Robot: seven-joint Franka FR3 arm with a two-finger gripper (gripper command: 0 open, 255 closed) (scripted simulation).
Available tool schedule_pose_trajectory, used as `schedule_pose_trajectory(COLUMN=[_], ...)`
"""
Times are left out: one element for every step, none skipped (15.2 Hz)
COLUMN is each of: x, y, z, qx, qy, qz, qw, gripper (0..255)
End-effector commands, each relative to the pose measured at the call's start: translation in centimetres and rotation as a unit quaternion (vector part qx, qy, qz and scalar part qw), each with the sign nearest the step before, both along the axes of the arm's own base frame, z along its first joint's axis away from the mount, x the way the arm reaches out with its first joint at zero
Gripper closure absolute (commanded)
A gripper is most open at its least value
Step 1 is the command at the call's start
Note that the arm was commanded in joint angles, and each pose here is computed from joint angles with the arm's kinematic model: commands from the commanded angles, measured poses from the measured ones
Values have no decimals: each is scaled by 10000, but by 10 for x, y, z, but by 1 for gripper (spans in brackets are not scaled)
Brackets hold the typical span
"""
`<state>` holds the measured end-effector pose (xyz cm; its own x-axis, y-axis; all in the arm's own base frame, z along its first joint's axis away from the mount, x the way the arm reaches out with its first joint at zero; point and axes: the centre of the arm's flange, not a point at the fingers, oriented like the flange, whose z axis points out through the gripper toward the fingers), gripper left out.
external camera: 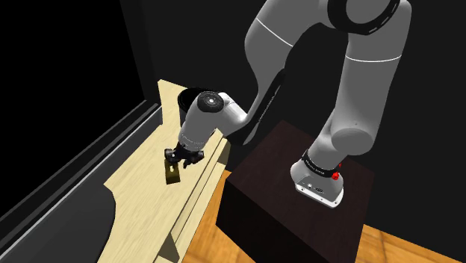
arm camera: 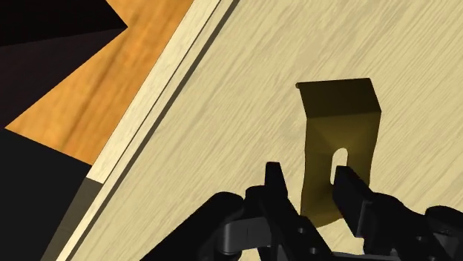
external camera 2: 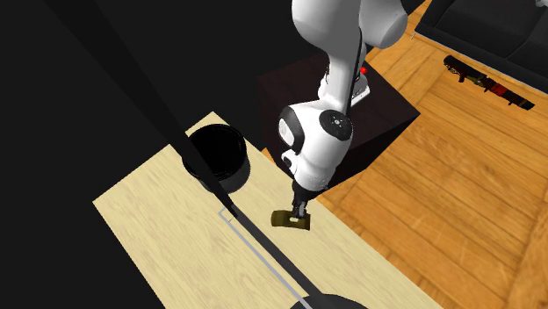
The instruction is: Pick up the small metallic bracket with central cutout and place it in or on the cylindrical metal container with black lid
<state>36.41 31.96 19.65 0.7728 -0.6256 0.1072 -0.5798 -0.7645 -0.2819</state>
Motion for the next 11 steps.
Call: schedule_pose_trajectory(x=[21, 43, 55, 55, 56, 56, 57, 57, 58, 58, 59], y=[11, 23, 30, 31, 31, 31, 31, 32, 32, 32, 32], z=[7, 13, 15, 10, 5, 0, -6, -11, -16, -21, -24], qx=[-237, -473, -609, -609, -609, -609, -609, -609, -609, -609, -609], qy=[308, 615, 792, 792, 792, 792, 792, 792, 792, 792, 792], qz=[190, 379, 487, 487, 487, 487, 487, 487, 487, 487, 487], qw=[9991, 9963, 9938, 9938, 9938, 9938, 9938, 9938, 9938, 9938, 9938], gripper=[0, 0, 0, 0, 0, 0, 0, 0, 0, 0, 0])
